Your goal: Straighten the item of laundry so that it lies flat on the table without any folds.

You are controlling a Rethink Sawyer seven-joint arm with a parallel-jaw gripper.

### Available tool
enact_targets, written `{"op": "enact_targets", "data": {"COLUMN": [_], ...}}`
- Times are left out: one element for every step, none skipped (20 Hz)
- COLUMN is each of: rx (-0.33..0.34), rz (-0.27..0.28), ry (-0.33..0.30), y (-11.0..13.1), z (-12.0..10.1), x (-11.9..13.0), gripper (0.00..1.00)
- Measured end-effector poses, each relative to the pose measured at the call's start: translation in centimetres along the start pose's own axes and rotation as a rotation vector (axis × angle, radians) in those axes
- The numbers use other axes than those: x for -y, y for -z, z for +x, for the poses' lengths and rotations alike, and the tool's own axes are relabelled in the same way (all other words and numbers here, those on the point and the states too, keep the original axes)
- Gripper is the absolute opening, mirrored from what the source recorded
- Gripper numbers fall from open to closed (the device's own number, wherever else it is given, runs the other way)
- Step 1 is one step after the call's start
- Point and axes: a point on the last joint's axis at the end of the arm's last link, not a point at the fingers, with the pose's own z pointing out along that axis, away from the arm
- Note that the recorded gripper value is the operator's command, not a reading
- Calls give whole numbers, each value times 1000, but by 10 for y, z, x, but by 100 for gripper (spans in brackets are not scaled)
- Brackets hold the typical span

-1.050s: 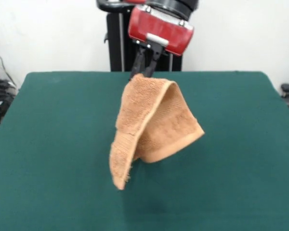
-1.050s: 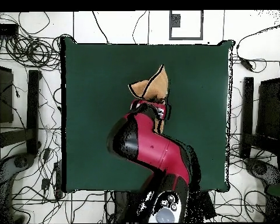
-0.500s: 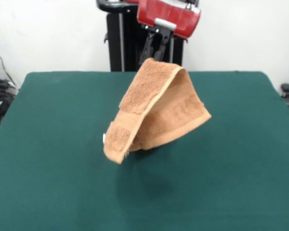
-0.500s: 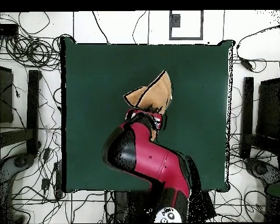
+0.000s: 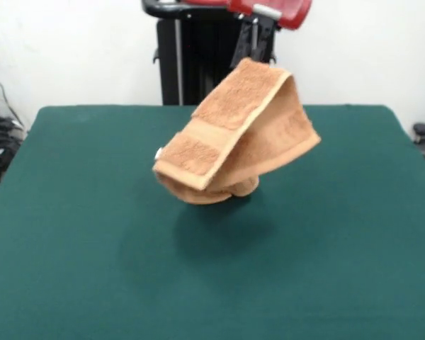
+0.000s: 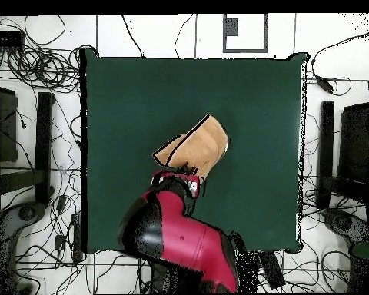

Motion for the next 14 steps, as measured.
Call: {"op": "enact_targets", "data": {"rx": [-3,-10,-16,-30,-37,-63,-75,-84,-92,-113,-119,-126,-129,-132], "rz": [3,9,13,20,23,34,40,44,48,59,64,68,72,81], "ry": [11,29,40,52,57,67,67,66,63,47,37,26,17,-5], "y": [4,12,17,27,30,43,47,51,54,61,64,66,67,69], "z": [2,7,9,14,15,21,23,25,26,29,29,29,29,29], "x": [-2,-5,-6,-6,-6,1,5,9,13,29,38,47,54,70], "gripper": [0,0,0,0,0,0,0,0,0,0,0,0,0,0]}}
